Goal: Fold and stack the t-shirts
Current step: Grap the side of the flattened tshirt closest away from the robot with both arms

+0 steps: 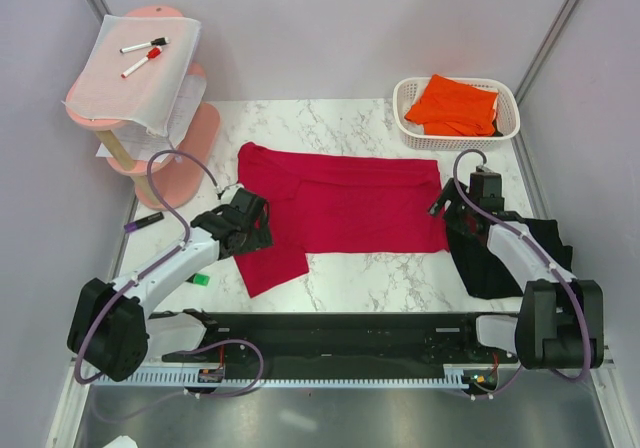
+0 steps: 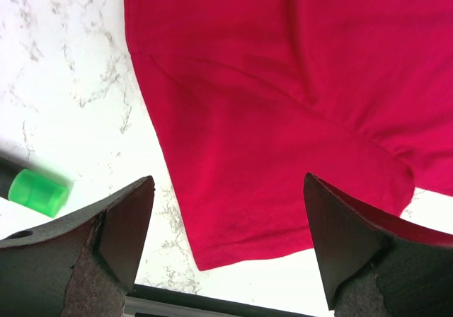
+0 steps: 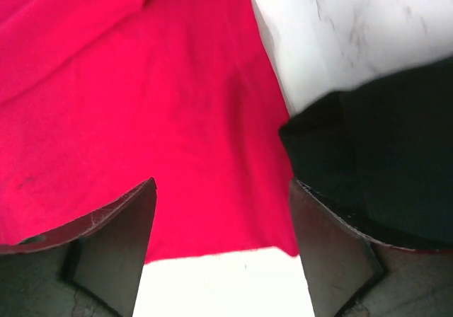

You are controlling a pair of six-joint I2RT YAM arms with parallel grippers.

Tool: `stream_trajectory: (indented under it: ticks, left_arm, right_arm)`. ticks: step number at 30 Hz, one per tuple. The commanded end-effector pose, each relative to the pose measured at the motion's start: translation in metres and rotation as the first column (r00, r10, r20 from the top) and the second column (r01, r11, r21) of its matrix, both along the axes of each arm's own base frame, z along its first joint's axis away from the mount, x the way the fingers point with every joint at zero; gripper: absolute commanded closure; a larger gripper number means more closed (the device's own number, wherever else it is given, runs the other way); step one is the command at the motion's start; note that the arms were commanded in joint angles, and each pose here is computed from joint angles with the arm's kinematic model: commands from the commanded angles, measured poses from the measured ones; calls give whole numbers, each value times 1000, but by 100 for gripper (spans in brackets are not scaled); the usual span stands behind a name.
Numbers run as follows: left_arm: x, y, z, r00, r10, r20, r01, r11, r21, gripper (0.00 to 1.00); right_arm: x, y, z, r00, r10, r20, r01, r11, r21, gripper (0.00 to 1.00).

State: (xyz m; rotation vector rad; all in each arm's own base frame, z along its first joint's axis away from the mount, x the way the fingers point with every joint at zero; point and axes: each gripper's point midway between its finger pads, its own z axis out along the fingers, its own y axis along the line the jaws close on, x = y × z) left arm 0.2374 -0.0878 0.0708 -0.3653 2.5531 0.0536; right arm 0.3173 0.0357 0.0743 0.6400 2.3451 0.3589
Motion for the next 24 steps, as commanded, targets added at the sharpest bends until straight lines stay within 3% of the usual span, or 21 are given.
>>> stream_trajectory:
  ticks: [1,6,24]
  left_arm:
    - [-4,-6,-11,999,39,-18,-40,998,-45,8]
    - [-15,-7,-24,996,55,-76,-59,997,-52,8]
    - [-78,-11,-52,977,74,-201,-106,982,-158,12]
  right_arm:
    - [-17,3,-3,999,-17,-29,18,999,31,24]
    - [-36,11,-9,997,7,-78,-1,997,73,42]
    - [-88,21,-33,973,-126,-193,164,967,194,44]
